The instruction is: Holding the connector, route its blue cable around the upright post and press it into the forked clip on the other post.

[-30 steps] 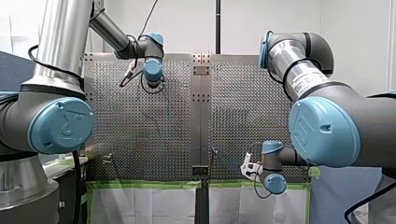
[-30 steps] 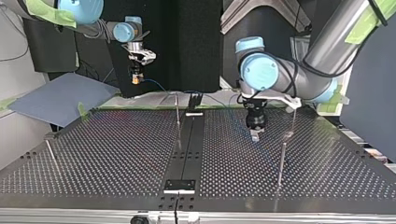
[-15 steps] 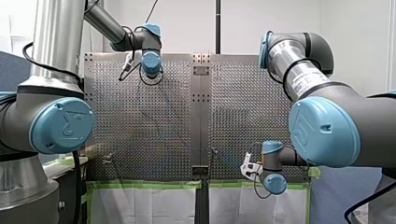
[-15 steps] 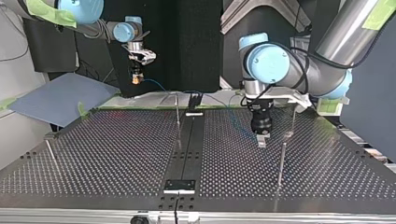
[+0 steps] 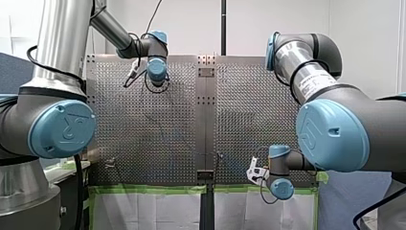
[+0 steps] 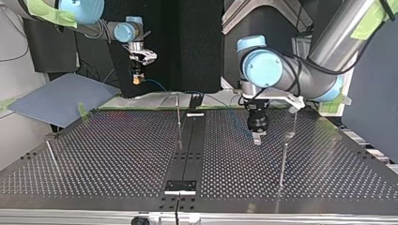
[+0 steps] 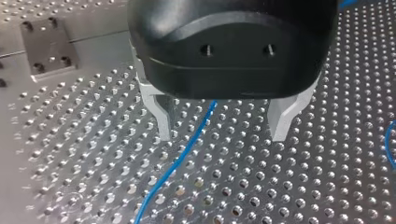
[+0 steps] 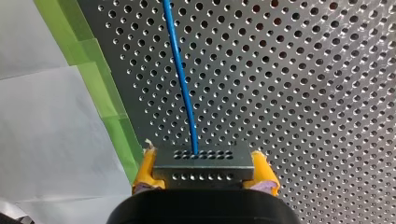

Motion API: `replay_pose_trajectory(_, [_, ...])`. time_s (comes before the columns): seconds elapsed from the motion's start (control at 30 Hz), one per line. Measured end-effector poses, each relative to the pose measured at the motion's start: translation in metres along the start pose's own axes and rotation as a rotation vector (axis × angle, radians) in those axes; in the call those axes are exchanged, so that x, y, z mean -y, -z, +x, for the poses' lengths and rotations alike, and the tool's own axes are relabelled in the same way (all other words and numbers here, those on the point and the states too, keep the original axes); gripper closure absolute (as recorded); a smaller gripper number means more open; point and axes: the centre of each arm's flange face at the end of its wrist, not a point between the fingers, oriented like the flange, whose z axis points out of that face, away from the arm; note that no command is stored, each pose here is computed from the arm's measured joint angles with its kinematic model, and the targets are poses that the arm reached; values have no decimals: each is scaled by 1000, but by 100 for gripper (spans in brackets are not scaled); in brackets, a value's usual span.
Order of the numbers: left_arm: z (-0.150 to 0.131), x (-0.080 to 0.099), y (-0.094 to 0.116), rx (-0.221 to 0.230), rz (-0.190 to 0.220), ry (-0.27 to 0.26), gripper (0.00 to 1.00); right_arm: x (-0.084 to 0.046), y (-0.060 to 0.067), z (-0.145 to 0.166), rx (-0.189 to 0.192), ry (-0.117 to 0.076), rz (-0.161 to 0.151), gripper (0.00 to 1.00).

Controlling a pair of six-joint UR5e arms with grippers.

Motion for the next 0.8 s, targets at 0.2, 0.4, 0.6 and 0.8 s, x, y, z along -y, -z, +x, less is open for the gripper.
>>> replay_pose_trajectory(0.2, [1, -3, -5, 7, -13, 0, 0, 0, 0, 0, -1, 0, 0, 100])
replay_pose_trajectory(0.4, [-2, -1, -9, 33, 3, 7, 0, 0, 0, 0, -3, 0, 1, 100])
replay_pose_trajectory(0.6, [0, 8, -17, 13, 14, -10, 0, 0, 0, 0, -4, 0, 1, 100])
replay_pose_trajectory(0.8, [0, 7, -25, -1, -10, -17, 0, 0, 0, 0, -4, 0, 1, 100])
